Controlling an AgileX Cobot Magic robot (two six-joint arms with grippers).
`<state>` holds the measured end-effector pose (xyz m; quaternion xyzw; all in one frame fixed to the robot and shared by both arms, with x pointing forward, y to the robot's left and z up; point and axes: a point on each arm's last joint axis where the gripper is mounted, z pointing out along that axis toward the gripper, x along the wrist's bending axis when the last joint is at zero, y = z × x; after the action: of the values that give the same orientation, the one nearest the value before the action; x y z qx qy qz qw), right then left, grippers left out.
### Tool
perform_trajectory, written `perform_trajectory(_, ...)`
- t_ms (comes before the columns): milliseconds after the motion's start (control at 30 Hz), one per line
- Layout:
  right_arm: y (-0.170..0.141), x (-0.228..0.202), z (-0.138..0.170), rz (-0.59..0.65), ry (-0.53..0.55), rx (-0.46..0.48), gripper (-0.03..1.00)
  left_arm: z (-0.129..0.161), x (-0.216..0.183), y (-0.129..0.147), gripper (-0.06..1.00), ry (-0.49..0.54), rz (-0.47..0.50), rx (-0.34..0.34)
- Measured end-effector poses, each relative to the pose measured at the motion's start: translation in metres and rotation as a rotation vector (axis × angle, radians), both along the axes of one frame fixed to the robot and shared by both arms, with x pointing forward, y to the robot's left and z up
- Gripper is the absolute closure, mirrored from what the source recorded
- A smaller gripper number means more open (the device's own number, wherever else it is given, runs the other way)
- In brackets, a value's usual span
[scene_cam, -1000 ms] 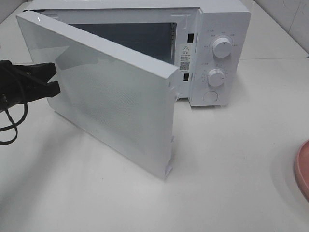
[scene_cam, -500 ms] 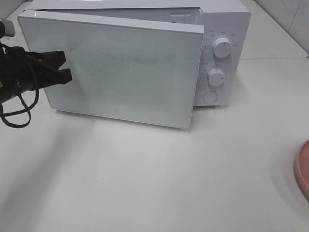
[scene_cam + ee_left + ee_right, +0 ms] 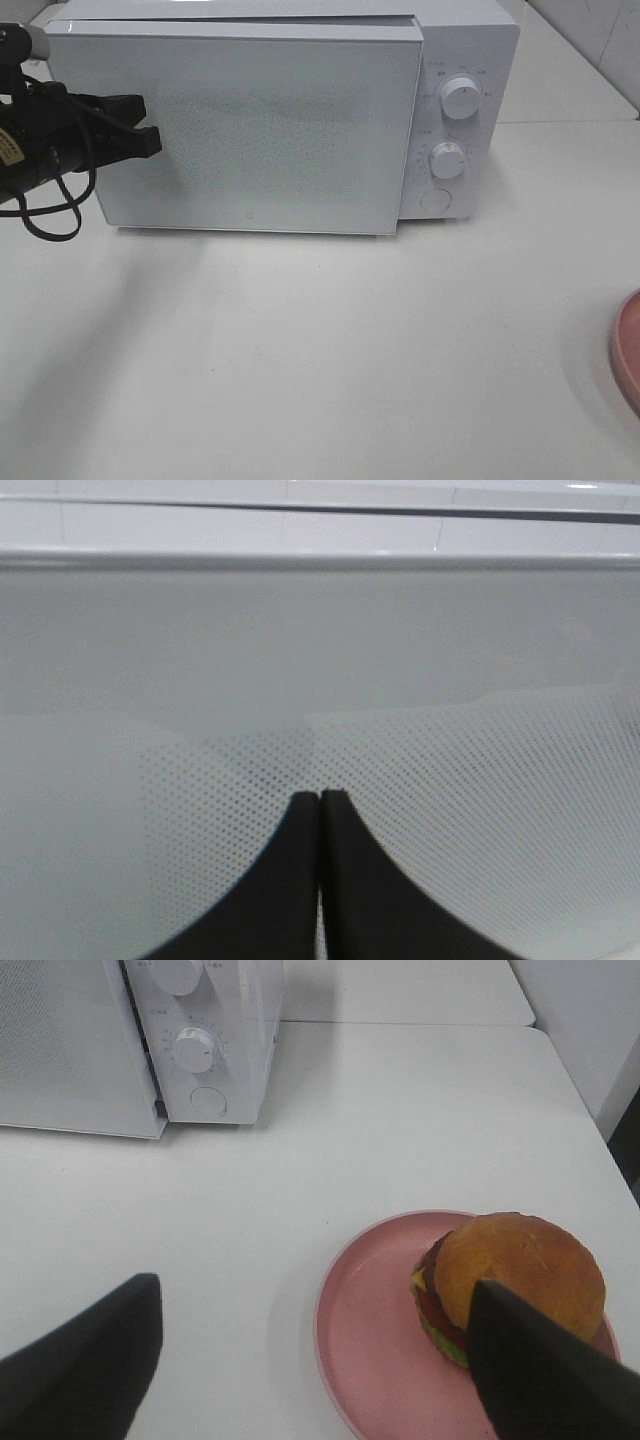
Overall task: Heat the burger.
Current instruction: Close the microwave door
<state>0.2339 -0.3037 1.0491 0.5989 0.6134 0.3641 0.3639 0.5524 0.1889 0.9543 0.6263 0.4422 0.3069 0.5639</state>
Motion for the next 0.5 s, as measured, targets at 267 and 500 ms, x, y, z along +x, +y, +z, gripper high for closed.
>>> perform_trajectory(267,0.0,0.0,0.0,-0.001,0.0,-0.001,0.21,-0.01,0.005,-0.019,0.94,0.024,-0.046,0.007)
perform_trajectory(500,0.0,0.0,0.0,-0.001,0.0,-0.001,0.21,-0.013,0.012,-0.043,0.94,0.019,-0.082,-0.008)
